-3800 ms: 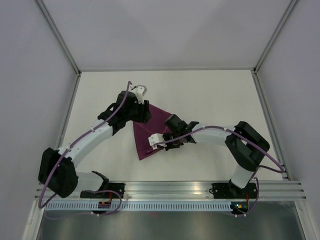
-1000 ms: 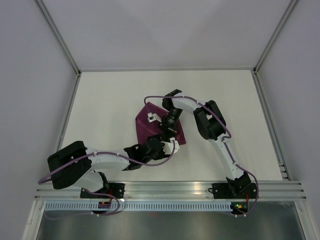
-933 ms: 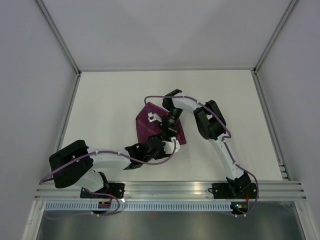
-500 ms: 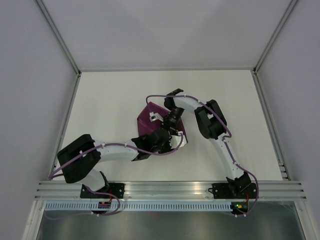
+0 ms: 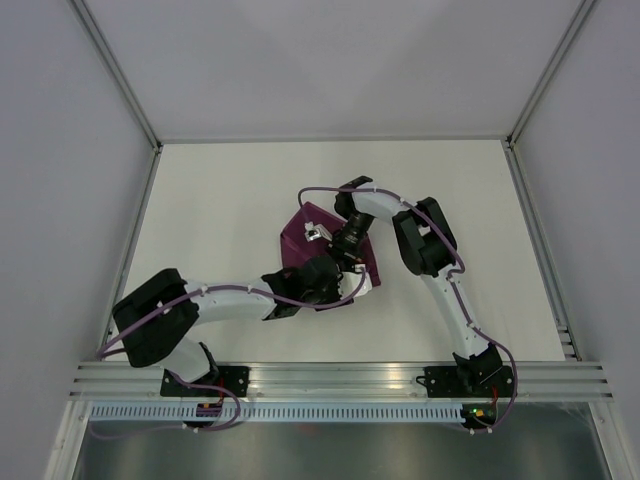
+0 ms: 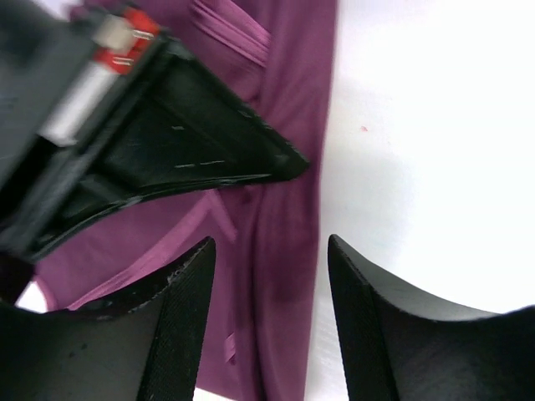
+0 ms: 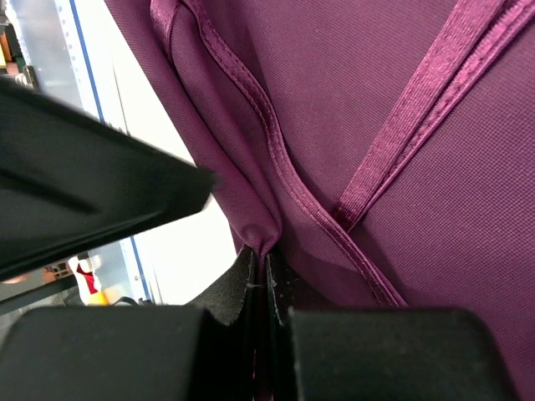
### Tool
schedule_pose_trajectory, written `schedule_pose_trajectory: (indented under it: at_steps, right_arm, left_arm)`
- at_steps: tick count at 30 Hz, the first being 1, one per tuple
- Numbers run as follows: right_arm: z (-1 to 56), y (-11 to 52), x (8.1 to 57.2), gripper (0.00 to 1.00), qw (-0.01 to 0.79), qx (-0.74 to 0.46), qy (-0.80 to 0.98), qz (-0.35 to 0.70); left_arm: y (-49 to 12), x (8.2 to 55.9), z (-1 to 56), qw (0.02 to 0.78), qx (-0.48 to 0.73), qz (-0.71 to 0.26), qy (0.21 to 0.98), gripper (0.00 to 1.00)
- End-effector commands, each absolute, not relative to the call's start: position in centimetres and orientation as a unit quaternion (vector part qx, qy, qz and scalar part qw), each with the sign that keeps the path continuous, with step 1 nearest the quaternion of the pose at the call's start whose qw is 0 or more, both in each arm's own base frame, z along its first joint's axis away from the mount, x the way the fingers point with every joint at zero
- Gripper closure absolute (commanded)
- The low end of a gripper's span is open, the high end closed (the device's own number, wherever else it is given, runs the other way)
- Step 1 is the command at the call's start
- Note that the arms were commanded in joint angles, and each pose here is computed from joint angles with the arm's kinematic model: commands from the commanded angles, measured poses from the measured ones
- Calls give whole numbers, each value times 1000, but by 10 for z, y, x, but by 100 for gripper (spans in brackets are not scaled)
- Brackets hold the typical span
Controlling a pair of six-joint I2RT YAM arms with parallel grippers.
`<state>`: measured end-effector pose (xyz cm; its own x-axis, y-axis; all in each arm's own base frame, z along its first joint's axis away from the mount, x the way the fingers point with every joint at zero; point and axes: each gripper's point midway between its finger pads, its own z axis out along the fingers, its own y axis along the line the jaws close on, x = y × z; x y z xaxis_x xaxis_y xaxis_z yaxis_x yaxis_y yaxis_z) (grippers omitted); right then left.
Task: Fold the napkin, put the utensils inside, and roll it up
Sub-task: Roll the napkin with the utensil
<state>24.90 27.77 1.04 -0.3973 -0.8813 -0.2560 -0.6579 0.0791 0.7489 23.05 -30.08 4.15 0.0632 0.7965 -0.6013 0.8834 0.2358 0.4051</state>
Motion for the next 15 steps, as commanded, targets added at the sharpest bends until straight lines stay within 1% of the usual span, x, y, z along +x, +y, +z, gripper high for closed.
schedule_pose_trajectory:
  at_steps: [1,2,5,9,15]
  right_arm:
    - [-44,246,272,99,127,594,-717,-341]
    - [-44,244,271,100,130,593,-718,-340]
    - [-45,236,270,99,139,593,-719,-335]
    - [-47,227,272,100,144,585,-725,-332]
    - [-47,222,270,100,149,580,-728,-334]
  left_arm:
    - [-317,236,87,469,567,-92,671,38]
    - [-321,241,98,496,552,-92,664,37]
    - [-333,232,103,521,549,-96,646,37]
    - [-350,222,89,522,574,-86,626,37]
    - [-350,214,59,514,582,-80,625,38]
